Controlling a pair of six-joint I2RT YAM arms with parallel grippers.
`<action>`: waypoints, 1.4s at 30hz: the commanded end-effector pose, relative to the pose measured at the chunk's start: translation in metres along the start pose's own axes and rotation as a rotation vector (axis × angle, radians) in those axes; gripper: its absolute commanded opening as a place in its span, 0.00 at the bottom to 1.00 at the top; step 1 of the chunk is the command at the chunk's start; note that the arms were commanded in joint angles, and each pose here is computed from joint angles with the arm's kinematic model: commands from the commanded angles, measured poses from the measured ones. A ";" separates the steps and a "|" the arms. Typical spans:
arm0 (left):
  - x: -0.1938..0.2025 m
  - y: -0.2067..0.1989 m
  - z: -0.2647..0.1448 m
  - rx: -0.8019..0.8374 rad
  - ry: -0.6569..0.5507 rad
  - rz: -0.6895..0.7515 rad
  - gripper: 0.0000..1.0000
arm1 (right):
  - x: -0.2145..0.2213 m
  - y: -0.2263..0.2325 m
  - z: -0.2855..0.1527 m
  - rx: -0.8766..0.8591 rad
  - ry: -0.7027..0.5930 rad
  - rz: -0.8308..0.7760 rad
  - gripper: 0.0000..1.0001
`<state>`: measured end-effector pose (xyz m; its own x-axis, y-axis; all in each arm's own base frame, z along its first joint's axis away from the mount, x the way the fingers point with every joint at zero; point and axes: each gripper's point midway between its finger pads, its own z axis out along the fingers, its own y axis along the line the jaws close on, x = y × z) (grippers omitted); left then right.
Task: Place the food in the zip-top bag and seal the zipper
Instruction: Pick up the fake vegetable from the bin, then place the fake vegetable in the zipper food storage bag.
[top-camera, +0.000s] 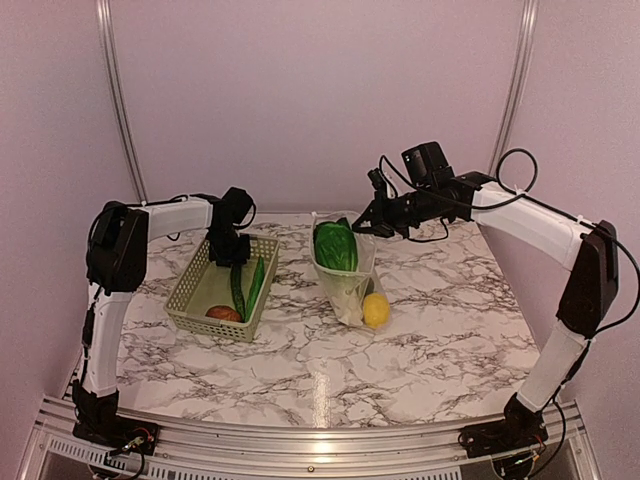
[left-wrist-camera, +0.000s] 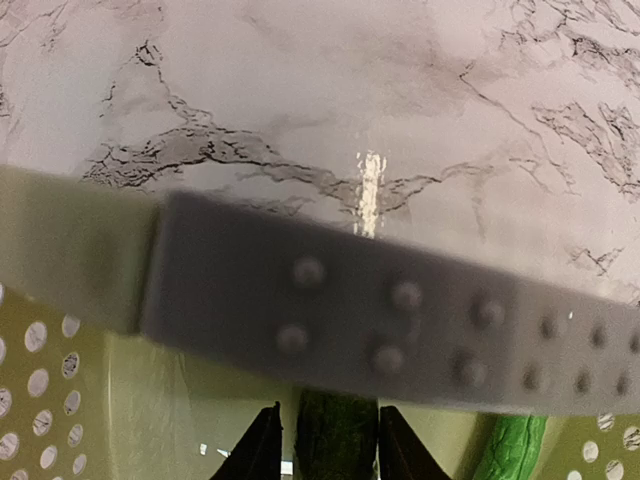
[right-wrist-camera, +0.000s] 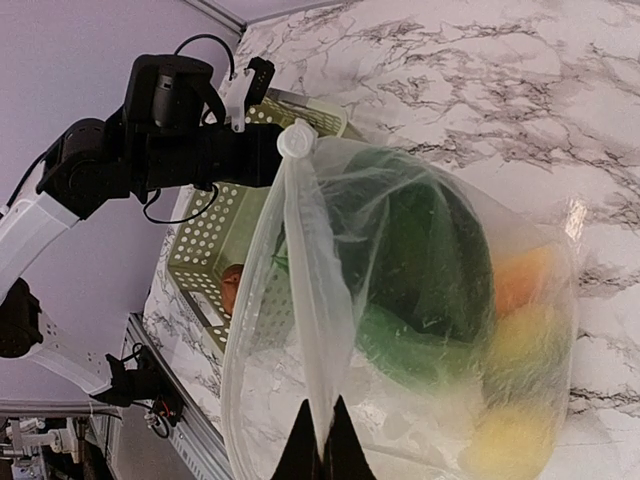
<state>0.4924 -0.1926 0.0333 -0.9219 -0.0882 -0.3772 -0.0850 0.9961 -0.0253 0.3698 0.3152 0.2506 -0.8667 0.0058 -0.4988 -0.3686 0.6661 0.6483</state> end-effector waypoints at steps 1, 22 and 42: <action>0.006 0.003 0.001 -0.002 0.042 0.005 0.39 | -0.004 0.003 -0.009 -0.004 -0.007 0.015 0.00; -0.035 0.003 -0.085 0.078 -0.109 -0.052 0.09 | -0.006 0.015 -0.018 -0.022 -0.010 0.003 0.00; -0.076 -0.034 -0.330 0.520 -0.687 -0.068 0.00 | -0.013 0.023 -0.008 -0.049 -0.011 -0.001 0.00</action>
<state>0.4554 -0.2037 0.3224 -0.5759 -0.2663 -0.7729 0.0882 0.9197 -0.3826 0.3682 0.3163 0.2603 -0.8726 0.0128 -0.4883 -0.3607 0.6572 0.6618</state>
